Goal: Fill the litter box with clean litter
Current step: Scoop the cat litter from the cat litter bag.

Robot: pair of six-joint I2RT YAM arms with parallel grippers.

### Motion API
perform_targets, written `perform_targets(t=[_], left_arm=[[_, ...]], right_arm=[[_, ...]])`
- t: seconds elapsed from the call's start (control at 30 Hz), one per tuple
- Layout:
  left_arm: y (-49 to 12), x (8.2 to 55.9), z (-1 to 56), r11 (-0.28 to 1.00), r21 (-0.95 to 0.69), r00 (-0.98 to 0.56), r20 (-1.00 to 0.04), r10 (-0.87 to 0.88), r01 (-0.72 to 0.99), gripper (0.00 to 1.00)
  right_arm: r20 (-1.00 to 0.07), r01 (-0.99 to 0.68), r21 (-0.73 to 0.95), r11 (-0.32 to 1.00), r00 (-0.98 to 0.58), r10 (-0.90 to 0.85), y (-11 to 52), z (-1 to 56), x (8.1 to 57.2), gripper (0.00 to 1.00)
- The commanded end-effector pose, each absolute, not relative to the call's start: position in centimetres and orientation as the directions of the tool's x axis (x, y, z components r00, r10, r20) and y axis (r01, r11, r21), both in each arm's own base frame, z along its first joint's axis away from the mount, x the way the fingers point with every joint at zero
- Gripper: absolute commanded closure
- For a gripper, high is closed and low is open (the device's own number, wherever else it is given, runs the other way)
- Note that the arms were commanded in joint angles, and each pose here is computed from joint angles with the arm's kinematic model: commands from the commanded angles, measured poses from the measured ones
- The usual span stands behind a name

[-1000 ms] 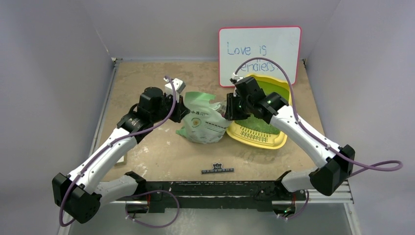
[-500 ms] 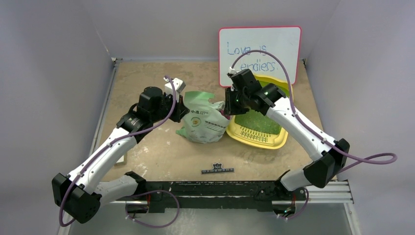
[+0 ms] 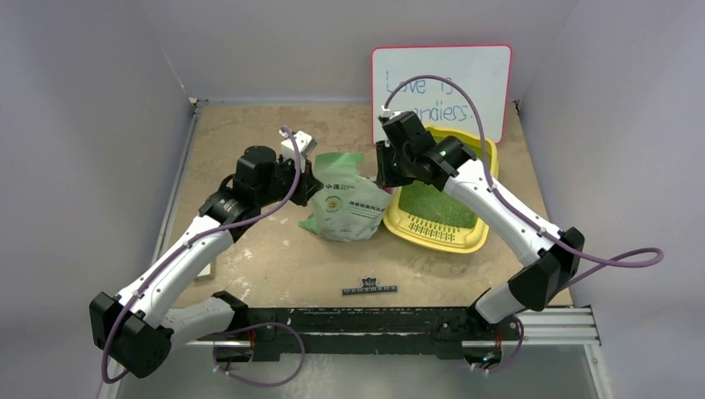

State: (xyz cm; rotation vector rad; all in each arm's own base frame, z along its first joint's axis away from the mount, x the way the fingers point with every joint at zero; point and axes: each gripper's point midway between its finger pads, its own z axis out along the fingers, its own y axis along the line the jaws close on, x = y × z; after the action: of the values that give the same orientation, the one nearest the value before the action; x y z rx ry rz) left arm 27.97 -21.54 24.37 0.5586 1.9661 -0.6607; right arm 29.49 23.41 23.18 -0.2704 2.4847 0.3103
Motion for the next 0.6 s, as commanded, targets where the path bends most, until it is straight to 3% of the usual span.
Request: perform_targets(t=[0.0,0.1,0.27,0.47,0.57], left_arm=[[-22.1,29.2,28.0,0.739,-0.189,-0.341,-0.938,0.058,0.647,1.0],[-21.9,29.3,28.1,0.747,-0.19,-0.344,-0.937,0.055,0.637,1.0],[-21.4,28.8,28.1,0.757,-0.189,-0.338,-0.94,0.045,0.626,1.0],[-21.2,28.9,28.1,0.767,-0.2,-0.351,-0.936,0.035,0.61,1.0],[-21.4,29.1,28.1,0.763,-0.205,-0.351,-0.936,0.03,0.613,1.0]], right_arm=[[-0.506,-0.304,0.19,0.934,-0.845,-0.172,24.9,17.7,28.6,1.0],[-0.483,-0.307,0.306,0.901,-0.866,-0.131,26.3,18.0,27.3,1.0],[-0.573,-0.351,0.427,0.833,-0.818,-0.051,26.6,23.1,27.6,1.0],[-0.628,-0.384,0.442,0.811,-0.778,-0.025,25.9,26.8,27.0,1.0],[-0.65,-0.318,0.334,0.887,-0.759,-0.027,23.8,25.8,28.4,1.0]])
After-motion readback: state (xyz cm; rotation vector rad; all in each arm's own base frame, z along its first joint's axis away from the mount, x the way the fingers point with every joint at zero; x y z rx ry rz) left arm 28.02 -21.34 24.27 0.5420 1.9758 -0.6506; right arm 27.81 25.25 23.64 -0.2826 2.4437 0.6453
